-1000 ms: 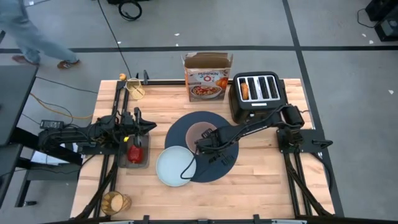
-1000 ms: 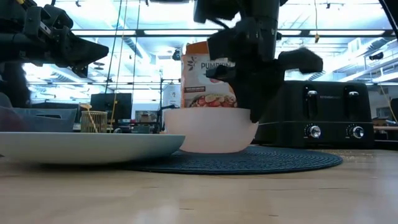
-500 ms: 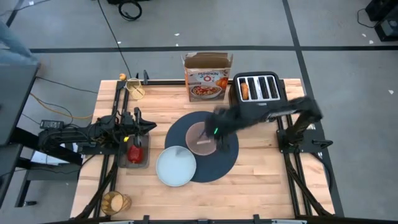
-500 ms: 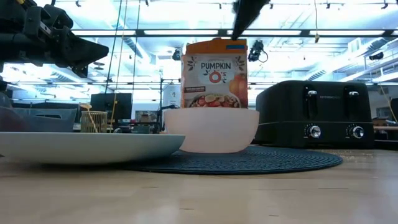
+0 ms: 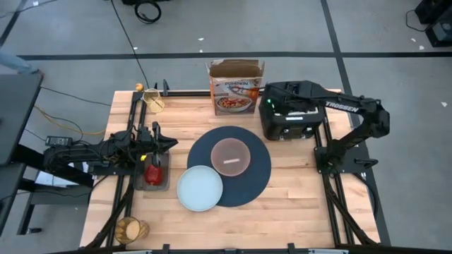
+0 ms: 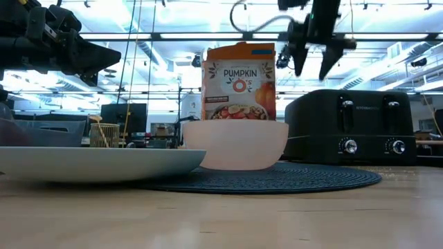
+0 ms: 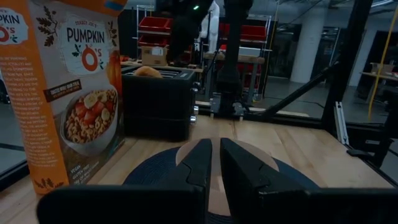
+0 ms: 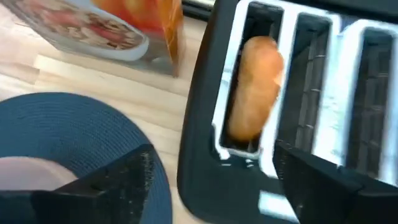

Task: Arrange a breakfast setting
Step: Put the toasted bagel from the toaster on the blue plate

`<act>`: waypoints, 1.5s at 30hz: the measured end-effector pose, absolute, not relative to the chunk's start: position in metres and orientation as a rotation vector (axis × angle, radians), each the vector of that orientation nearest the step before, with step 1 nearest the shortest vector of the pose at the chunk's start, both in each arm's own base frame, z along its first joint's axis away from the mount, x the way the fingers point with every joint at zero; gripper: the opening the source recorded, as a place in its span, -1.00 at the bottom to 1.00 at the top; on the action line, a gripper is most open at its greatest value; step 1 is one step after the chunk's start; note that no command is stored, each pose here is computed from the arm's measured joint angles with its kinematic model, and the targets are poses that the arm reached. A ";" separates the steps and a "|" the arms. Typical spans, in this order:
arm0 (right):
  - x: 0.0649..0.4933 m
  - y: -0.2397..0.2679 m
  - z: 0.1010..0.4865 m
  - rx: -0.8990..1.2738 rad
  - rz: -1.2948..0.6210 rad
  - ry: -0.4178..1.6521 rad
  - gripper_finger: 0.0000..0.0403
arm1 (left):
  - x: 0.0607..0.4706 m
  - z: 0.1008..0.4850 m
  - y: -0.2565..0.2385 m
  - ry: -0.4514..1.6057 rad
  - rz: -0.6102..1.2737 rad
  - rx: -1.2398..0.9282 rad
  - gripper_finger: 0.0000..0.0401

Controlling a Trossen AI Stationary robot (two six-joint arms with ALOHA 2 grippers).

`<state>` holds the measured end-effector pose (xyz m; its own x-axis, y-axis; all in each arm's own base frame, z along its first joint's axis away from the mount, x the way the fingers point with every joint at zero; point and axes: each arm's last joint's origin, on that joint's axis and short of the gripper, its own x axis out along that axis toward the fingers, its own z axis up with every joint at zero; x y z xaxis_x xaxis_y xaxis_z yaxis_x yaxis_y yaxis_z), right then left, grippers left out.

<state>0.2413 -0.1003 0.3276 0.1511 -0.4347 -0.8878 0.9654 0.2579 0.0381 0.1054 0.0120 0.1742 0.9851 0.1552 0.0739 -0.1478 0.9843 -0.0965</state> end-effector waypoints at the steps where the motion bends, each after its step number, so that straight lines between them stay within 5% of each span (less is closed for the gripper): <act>1: 0.241 -0.107 0.324 0.758 -1.136 0.897 0.71 | 0.105 0.174 0.012 -0.081 0.153 -0.091 -0.80; 13: 0.235 -0.156 0.303 0.801 -1.217 0.917 0.56 | 0.105 0.176 0.012 -0.092 0.153 -0.057 -0.80; 30: 0.232 -0.160 0.300 0.763 -1.250 0.935 0.20 | 0.104 0.183 0.012 -0.226 0.063 -0.976 -0.80; 45: 0.214 -0.139 0.284 0.733 -1.162 0.851 0.15 | 0.103 0.189 0.011 -0.276 0.020 -0.941 -0.80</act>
<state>0.2144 -0.1389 0.2844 0.1694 -0.4685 -0.8671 0.9680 0.2444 0.0571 0.1032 0.0112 0.1889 0.9647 0.1366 0.2250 0.1028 0.5913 -0.7998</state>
